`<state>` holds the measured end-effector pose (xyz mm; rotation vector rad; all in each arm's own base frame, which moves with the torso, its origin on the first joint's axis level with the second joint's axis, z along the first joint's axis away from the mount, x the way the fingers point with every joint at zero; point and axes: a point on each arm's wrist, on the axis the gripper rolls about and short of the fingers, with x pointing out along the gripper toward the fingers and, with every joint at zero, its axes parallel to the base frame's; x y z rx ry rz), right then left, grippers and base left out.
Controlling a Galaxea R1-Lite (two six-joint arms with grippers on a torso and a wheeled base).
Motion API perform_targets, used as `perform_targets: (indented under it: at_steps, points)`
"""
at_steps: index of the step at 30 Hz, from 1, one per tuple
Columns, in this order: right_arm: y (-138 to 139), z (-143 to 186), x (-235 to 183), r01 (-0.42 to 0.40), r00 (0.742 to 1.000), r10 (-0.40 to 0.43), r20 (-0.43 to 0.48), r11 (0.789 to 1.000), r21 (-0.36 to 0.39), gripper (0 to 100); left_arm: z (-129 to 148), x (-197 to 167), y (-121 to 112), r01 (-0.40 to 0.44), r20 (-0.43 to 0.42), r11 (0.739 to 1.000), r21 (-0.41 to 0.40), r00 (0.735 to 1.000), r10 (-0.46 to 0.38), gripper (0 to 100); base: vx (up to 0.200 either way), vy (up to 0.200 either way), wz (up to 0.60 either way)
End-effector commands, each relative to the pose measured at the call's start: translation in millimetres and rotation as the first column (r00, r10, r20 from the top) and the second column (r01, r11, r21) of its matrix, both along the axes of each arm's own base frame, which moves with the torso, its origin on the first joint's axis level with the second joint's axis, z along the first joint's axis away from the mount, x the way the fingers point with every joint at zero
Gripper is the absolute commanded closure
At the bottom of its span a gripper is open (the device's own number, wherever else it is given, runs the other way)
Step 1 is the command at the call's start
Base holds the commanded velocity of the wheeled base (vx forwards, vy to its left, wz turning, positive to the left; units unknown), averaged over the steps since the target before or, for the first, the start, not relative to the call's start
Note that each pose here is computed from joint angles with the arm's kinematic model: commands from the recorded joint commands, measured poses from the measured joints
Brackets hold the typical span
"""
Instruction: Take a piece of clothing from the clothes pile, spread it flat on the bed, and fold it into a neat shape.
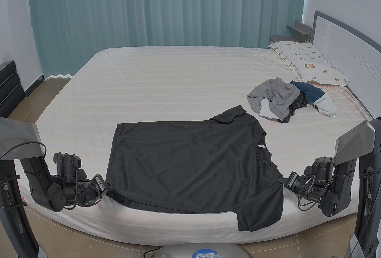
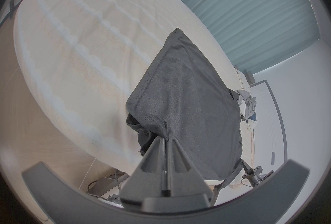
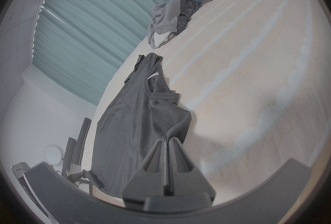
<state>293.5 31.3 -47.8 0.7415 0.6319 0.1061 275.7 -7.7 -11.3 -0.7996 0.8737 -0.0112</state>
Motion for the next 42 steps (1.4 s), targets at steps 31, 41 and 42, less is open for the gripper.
perform_targets:
  at_steps: [31,41,42]
  points:
    - [-8,-10,36,0.029,0.997,-0.030,0.076,1.000,0.005,100,1,4,0,-0.020,0.002,1.000,-0.019,1.000,0.020,100,0.000,0.000,0.00]
    - [-14,-3,66,0.051,0.987,-0.052,0.155,0.999,0.013,100,1,7,0,-0.025,0.008,0.999,-0.021,1.000,0.025,100,0.000,0.000,0.00]
    - [-14,-2,68,0.051,0.985,-0.052,0.162,0.999,0.013,100,1,7,0,-0.025,0.008,0.999,-0.021,1.000,0.025,100,0.000,0.000,0.00]
